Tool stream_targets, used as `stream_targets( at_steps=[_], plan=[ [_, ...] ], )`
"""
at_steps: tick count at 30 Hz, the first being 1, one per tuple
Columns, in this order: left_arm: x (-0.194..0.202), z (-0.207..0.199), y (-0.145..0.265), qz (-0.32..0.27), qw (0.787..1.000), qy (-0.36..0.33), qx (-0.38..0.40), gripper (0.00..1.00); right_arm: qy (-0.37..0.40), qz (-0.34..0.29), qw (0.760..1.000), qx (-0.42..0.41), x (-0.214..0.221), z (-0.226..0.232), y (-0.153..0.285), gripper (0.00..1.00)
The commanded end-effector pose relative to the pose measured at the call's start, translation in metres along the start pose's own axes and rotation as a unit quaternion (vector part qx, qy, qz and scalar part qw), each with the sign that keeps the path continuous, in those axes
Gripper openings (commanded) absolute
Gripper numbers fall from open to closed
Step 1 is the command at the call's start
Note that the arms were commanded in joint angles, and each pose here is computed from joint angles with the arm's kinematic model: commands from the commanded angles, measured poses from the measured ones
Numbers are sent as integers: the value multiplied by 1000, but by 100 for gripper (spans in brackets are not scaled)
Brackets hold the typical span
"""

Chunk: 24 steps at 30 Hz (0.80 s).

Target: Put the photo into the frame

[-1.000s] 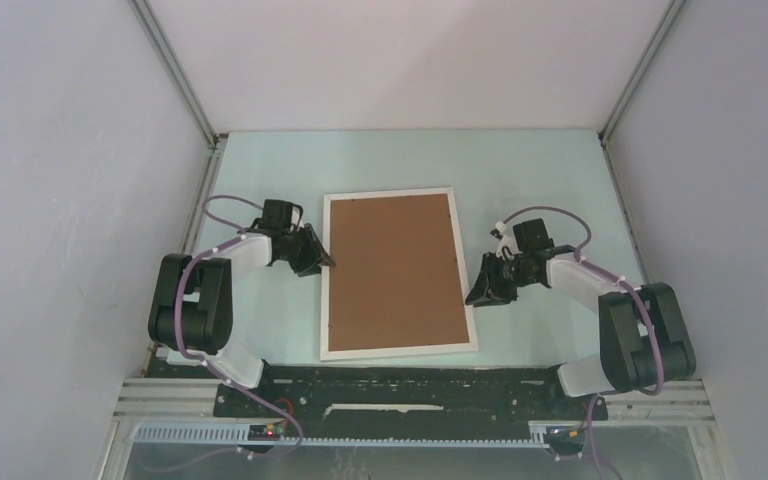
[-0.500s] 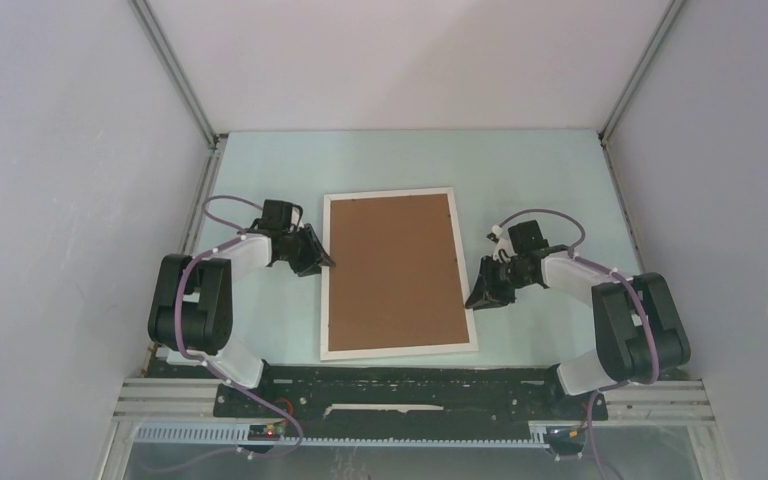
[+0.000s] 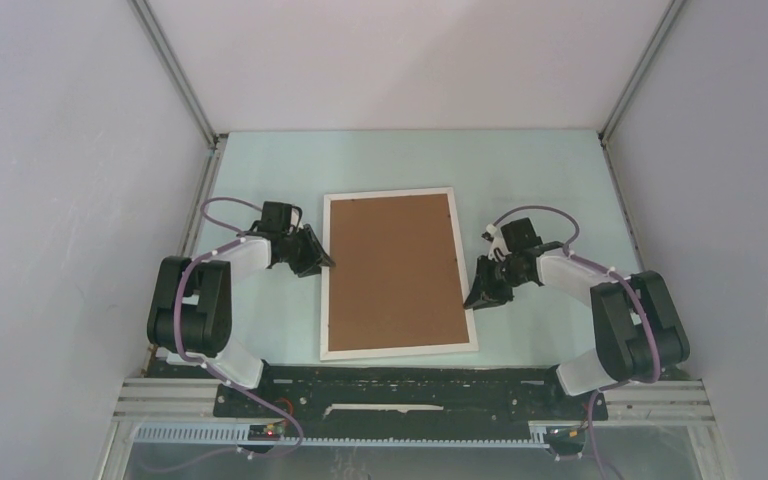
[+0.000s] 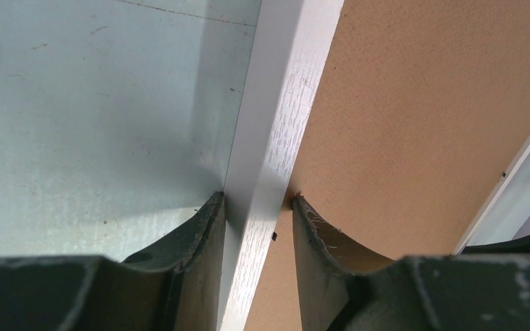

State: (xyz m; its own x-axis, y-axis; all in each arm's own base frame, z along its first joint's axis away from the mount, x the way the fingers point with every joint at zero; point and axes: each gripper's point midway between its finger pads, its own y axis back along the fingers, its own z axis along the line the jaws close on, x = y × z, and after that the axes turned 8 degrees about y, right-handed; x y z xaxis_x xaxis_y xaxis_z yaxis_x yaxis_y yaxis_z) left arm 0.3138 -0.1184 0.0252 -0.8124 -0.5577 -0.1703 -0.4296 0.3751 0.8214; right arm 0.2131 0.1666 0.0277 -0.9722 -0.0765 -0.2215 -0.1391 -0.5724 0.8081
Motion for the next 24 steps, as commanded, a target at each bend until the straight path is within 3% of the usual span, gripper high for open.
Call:
stream_targets(
  at_steps=[1, 11, 24],
  plan=[
    [20, 12, -5, 23, 1000, 7, -17, 30, 21, 12, 999, 33, 3, -5, -10, 25],
    [24, 15, -6, 26, 999, 10, -15, 28, 55, 22, 995, 81, -5, -6, -16, 26],
    [26, 11, -6, 27, 1000, 4, -4, 27, 103, 91, 972, 189, -1, -13, -41, 22]
  ],
)
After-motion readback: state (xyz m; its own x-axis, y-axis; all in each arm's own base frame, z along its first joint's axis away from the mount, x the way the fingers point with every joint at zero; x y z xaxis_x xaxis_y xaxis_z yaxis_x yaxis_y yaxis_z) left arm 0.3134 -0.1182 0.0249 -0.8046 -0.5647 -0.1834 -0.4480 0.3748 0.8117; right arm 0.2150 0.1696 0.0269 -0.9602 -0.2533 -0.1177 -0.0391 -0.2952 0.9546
